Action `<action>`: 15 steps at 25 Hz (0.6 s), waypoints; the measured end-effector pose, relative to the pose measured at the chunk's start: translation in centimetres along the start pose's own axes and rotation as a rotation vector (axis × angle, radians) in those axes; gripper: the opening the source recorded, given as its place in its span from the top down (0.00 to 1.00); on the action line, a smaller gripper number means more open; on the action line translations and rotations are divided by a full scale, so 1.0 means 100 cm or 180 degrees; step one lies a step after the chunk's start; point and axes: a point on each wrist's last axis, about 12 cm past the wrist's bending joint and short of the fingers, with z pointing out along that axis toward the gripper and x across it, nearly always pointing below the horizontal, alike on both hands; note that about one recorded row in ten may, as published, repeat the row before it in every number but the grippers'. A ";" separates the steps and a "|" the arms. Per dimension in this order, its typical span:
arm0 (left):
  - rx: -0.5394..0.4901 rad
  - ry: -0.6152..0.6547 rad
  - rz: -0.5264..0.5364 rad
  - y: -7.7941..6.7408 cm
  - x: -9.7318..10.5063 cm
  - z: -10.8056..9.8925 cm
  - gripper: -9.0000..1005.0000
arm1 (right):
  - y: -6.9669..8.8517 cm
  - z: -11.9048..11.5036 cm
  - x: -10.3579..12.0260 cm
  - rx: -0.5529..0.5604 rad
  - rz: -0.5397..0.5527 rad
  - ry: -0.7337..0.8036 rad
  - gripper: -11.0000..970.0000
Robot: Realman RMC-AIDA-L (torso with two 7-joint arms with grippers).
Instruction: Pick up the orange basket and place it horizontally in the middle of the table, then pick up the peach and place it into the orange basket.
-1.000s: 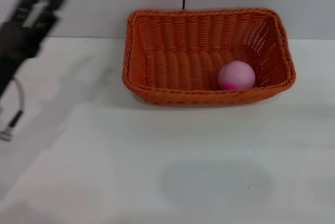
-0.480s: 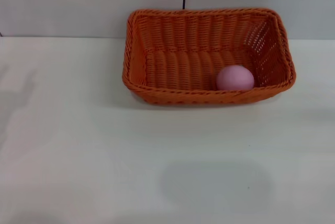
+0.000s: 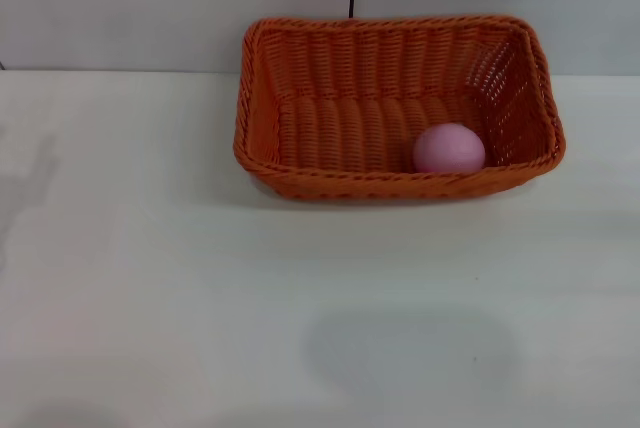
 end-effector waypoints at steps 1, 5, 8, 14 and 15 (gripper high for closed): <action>-0.0002 -0.0002 0.0001 0.000 0.000 0.000 0.20 | 0.000 0.000 0.000 0.0007 0.0000 0.0004 0.42; -0.0027 -0.0028 0.0013 0.001 -0.001 -0.001 0.20 | -0.001 -0.001 0.000 0.0018 -0.0003 0.0008 0.42; -0.0064 -0.0049 0.0021 0.002 -0.002 -0.003 0.20 | -0.001 -0.001 0.000 0.0020 -0.0004 0.0008 0.42; -0.0090 -0.0068 0.0045 0.003 -0.004 -0.005 0.20 | -0.001 0.000 0.000 0.0025 -0.0007 0.0011 0.42; -0.0092 -0.0072 0.0047 0.003 -0.005 -0.005 0.20 | -0.002 0.000 0.000 0.0030 -0.0008 0.0014 0.42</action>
